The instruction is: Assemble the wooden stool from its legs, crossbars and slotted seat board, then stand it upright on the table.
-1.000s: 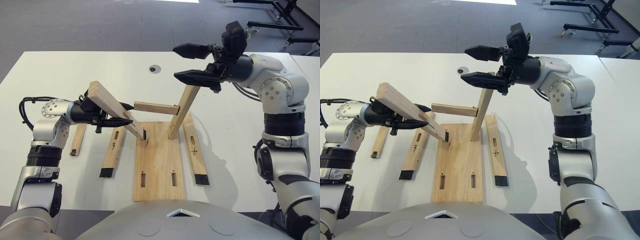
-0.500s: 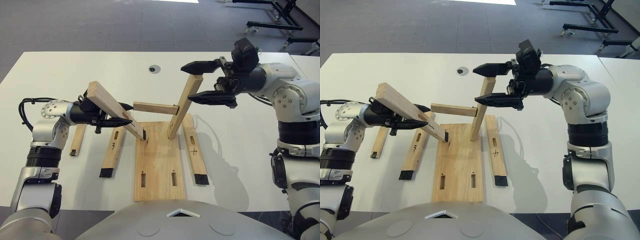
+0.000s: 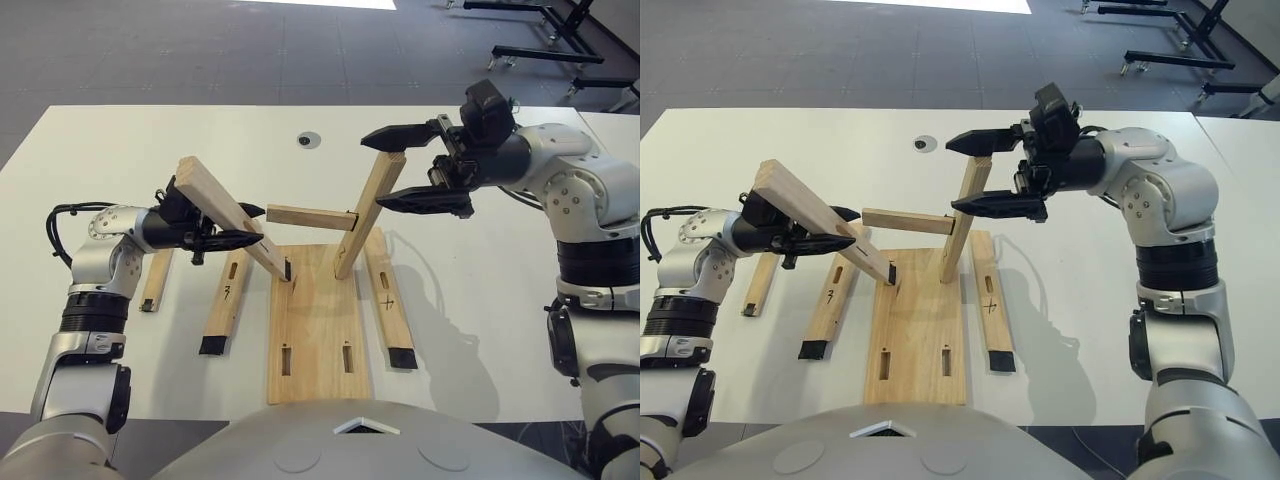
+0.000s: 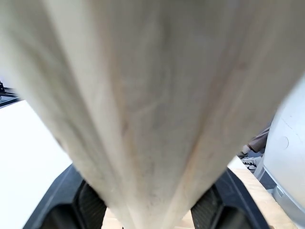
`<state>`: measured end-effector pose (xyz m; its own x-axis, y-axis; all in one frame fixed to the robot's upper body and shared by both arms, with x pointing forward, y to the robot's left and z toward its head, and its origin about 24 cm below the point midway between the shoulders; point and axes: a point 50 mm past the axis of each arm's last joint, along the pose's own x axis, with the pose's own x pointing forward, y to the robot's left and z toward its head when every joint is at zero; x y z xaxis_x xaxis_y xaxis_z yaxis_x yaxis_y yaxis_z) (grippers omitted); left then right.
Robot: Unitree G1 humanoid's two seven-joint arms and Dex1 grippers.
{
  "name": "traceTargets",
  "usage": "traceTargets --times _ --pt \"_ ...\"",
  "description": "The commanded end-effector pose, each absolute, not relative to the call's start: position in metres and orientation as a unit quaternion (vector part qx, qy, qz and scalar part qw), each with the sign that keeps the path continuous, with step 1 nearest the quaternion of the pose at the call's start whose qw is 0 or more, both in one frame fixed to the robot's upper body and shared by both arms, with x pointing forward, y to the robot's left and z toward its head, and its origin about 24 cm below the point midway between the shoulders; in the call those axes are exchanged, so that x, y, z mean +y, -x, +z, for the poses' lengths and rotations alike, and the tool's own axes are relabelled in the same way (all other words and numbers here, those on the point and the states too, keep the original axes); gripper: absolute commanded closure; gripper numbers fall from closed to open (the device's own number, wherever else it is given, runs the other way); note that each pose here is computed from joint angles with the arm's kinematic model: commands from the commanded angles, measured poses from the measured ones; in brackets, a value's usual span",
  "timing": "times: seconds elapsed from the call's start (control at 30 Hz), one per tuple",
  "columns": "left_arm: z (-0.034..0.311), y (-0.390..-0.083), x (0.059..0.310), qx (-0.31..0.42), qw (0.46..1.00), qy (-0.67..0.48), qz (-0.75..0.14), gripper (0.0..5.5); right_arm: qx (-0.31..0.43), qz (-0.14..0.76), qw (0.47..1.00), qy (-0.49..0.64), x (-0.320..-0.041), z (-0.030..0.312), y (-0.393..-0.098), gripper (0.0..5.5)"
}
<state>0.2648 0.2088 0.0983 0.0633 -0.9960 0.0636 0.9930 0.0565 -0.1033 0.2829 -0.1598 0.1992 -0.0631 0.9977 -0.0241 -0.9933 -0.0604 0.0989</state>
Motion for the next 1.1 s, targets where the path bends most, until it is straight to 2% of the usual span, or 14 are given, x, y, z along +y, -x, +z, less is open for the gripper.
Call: traceTargets --times 0.03,0.33,0.5,0.67,0.9,1.1 --pt "0.089 -0.268 0.214 0.025 0.759 0.073 -0.647 3.47 0.118 0.718 0.686 -0.035 -0.16 0.171 -0.282 0.6" --pt "0.081 -0.273 0.212 0.046 0.768 0.076 -0.634 3.47 0.111 0.724 0.68 -0.026 -0.157 0.175 -0.283 0.6" --pt "0.073 -0.278 0.211 0.082 0.764 0.085 -0.635 3.47 0.111 0.735 0.669 -0.02 -0.151 0.175 -0.283 0.6" --pt "0.065 -0.278 0.204 0.127 0.74 0.087 -0.654 3.47 0.109 0.736 0.668 -0.018 -0.149 0.175 -0.284 0.6" --pt "0.06 -0.272 0.194 0.154 0.709 0.07 -0.685 3.47 0.108 0.73 0.675 -0.019 -0.149 0.172 -0.285 0.6" --pt "0.062 -0.284 0.197 0.158 0.723 0.077 -0.668 3.47 0.109 0.73 0.674 -0.024 -0.148 0.17 -0.284 0.6"
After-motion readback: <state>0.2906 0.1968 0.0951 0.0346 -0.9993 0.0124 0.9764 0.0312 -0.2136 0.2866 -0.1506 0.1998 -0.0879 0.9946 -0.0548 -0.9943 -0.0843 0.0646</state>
